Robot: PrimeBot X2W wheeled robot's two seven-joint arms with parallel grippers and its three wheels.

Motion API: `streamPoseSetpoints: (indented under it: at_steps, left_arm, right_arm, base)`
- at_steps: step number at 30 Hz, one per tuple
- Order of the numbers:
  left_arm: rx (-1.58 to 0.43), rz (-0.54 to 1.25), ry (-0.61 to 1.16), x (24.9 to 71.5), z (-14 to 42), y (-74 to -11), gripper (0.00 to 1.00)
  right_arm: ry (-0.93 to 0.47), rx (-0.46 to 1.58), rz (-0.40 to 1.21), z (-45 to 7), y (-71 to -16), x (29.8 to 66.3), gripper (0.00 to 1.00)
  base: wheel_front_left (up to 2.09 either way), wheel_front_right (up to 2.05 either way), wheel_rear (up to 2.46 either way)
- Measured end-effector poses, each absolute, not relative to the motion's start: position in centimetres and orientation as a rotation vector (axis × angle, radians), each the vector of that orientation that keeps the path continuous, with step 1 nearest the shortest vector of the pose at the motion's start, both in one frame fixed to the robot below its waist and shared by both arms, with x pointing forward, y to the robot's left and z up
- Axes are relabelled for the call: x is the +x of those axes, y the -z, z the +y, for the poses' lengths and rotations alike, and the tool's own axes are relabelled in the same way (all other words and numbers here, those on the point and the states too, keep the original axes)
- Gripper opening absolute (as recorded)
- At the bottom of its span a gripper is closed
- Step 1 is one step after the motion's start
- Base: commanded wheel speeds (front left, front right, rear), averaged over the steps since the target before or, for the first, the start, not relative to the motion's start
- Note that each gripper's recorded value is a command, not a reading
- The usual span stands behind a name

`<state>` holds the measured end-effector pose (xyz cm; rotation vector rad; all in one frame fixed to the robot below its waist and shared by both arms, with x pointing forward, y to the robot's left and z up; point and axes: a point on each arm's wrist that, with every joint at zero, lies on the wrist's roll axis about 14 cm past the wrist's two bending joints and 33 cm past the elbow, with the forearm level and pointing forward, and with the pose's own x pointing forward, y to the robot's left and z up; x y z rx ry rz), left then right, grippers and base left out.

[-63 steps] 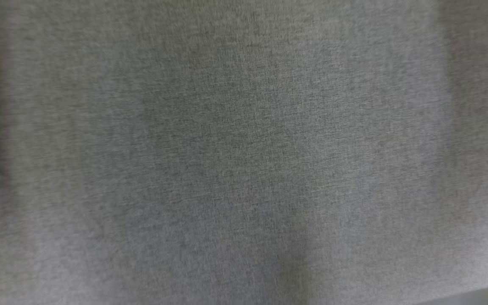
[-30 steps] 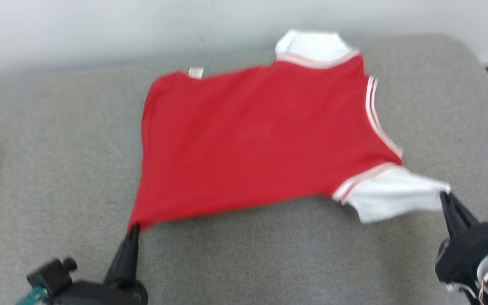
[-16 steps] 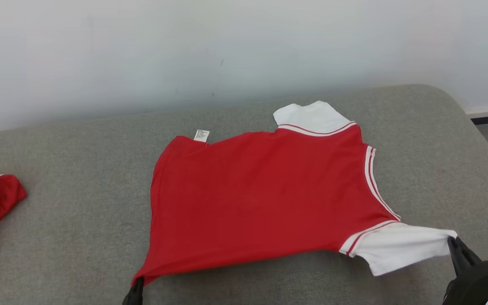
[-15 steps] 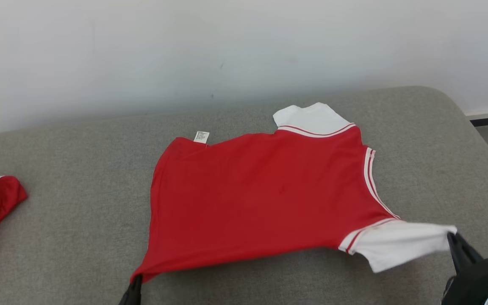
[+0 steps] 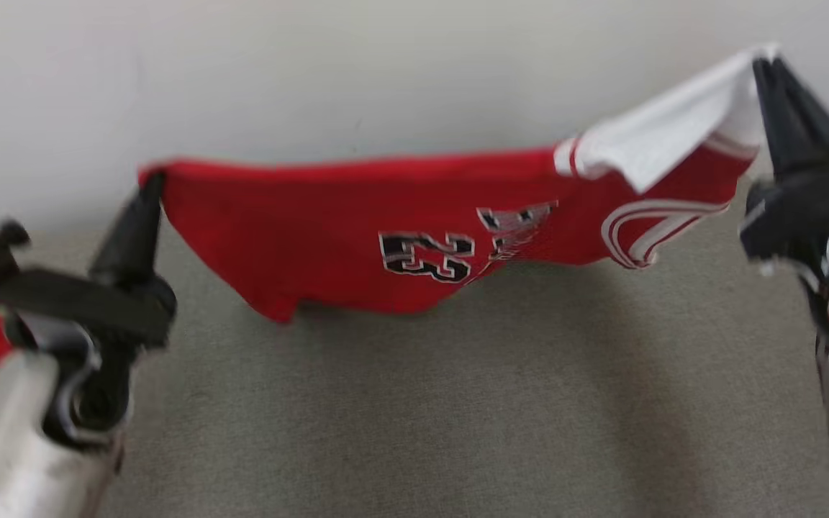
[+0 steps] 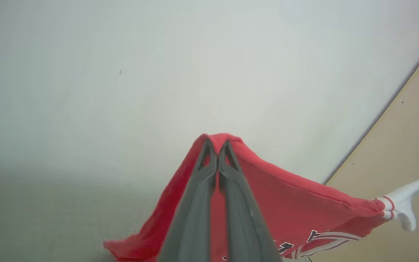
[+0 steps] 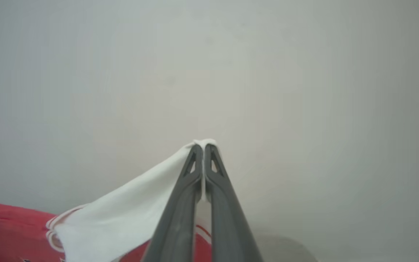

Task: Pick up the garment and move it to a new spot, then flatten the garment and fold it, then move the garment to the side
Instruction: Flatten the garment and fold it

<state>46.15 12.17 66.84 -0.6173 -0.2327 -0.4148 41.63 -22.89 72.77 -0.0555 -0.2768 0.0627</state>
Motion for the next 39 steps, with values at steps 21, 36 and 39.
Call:
streamPoseSetpoints:
  at_steps: [21,36,39]
  left_arm:
    - [-0.49,-0.359,0.526,51.3,10.3,-78.0,0.0]
    - [-0.463,-0.498,0.403,60.7,12.1,-77.9,0.0]
    - [-0.424,-0.583,0.375,62.9,12.7,-78.7,0.0]
  right_arm:
    - [-0.096,-0.206,-0.492,-22.0,-85.3,48.6,0.0]
    - [-0.026,-0.019,-0.616,-24.5,-86.2,58.4,0.0]
    - [0.006,0.005,-0.755,-24.9,-87.9,59.8,0.0]
  base:
    - [0.0,0.0,0.0]
    - [0.0,0.0,0.0]
    - [0.0,0.0,0.0]
